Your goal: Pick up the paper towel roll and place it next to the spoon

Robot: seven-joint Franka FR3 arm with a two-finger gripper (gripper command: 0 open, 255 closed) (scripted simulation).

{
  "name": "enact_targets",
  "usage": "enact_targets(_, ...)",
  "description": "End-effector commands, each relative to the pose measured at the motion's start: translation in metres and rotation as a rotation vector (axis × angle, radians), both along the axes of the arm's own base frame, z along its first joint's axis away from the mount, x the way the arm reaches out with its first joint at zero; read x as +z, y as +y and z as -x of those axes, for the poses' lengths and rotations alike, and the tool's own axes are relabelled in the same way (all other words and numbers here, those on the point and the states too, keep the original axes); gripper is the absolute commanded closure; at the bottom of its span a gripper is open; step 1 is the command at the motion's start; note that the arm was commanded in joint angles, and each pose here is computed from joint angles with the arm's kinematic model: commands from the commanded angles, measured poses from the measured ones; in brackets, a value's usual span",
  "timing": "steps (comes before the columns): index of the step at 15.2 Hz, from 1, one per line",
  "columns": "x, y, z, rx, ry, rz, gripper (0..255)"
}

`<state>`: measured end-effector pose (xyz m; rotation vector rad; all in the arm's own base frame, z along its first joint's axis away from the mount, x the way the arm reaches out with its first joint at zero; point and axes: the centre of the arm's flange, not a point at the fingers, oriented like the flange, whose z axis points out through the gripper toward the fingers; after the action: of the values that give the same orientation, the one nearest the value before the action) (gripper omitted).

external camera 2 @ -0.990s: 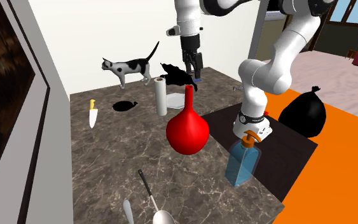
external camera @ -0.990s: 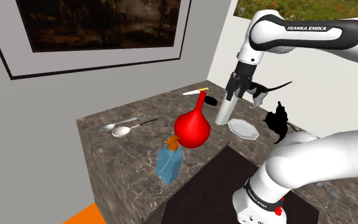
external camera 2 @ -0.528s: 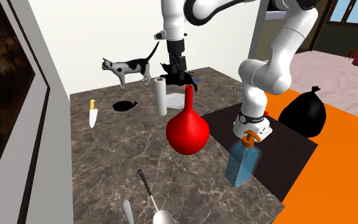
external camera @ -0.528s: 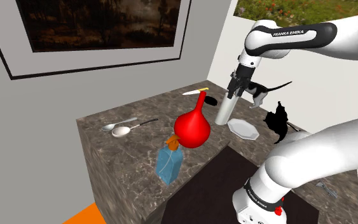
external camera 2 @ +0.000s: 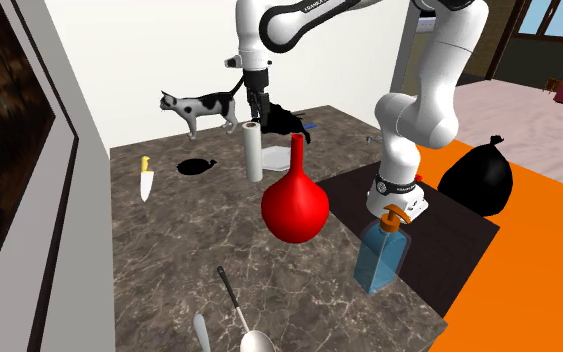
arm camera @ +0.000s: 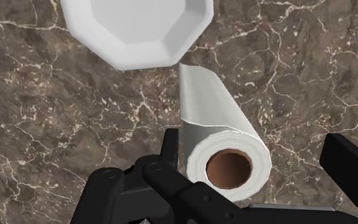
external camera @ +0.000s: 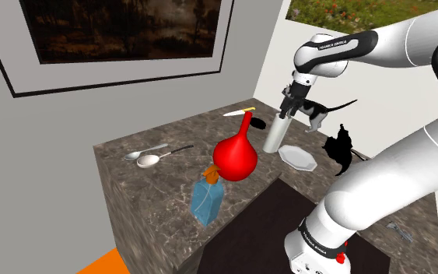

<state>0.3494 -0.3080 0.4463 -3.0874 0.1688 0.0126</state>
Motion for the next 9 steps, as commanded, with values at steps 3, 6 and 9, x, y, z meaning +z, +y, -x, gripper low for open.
enact_targets(3, -0.018, -0.008, -0.002, 0.003, -0.004, 0.004, 0)
enact_targets(6, -0.034, -0.007, -0.002, 0.003, -0.004, 0.004, 0)
enact_targets(9, -0.042, -0.006, -0.002, 0.003, -0.004, 0.004, 0)
